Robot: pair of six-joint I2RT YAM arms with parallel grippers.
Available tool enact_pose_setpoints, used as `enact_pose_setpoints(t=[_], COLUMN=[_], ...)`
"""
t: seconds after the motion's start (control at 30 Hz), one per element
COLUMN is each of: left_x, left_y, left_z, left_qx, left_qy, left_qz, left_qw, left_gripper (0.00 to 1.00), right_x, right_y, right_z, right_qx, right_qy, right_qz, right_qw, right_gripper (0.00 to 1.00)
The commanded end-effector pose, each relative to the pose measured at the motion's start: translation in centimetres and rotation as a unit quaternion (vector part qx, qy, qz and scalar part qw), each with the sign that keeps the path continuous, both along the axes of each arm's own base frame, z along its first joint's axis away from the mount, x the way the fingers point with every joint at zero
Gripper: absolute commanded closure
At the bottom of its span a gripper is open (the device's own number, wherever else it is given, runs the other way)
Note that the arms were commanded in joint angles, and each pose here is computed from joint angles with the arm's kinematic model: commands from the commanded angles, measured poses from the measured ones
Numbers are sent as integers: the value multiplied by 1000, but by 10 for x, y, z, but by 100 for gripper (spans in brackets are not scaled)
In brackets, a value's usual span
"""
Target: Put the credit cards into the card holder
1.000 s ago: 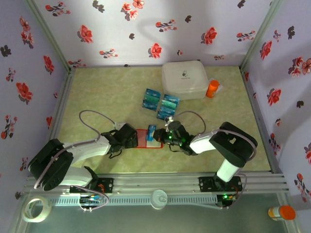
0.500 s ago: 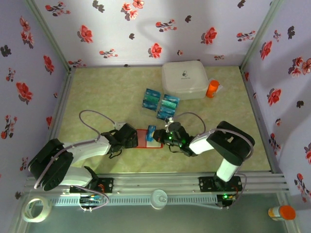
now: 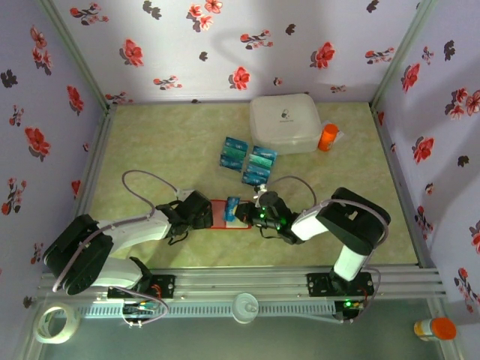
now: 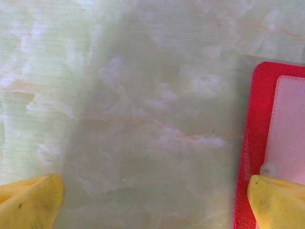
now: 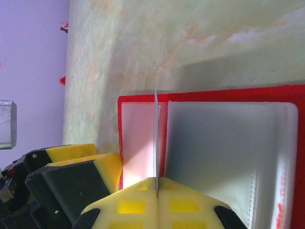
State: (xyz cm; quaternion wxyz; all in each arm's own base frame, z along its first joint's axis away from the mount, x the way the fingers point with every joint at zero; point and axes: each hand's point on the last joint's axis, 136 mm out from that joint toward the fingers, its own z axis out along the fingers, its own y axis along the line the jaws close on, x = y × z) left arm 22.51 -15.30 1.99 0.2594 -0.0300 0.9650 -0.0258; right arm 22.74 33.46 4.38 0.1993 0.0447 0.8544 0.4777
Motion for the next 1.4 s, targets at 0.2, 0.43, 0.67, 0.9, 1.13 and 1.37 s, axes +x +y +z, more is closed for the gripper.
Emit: enact_pose_setpoints(t=[0.2, 0.43, 0.67, 0.9, 1.13, 1.37], left_x=[-5, -5, -5, -5, -5, -5], left_y=[10, 10, 10, 10, 10, 10], left_z=[-5, -4, -4, -4, -4, -5], left_qx=[28, 27, 28, 27, 27, 28], left_qy=[8, 8, 8, 7, 7, 8], left_qz=[4, 4, 3, 4, 3, 2], left_qw=[1000, 1000, 1000, 1000, 1000, 1000], left_gripper=[0, 0, 0, 0, 0, 0], right_x=[-11, -15, -19, -26, -28, -29], right_y=[-7, -9, -7, -4, -5, -4], right_z=[-19, -27, -28, -32, -37, -40], right_qx=[-10, -23, -29, -38, -50, -61], right_qy=[27, 45, 54, 70, 81, 94], right_qz=[-4, -3, 9, 29, 33, 43], right_qw=[1000, 999, 998, 996, 995, 993], right_gripper=[100, 100, 100, 100, 100, 100])
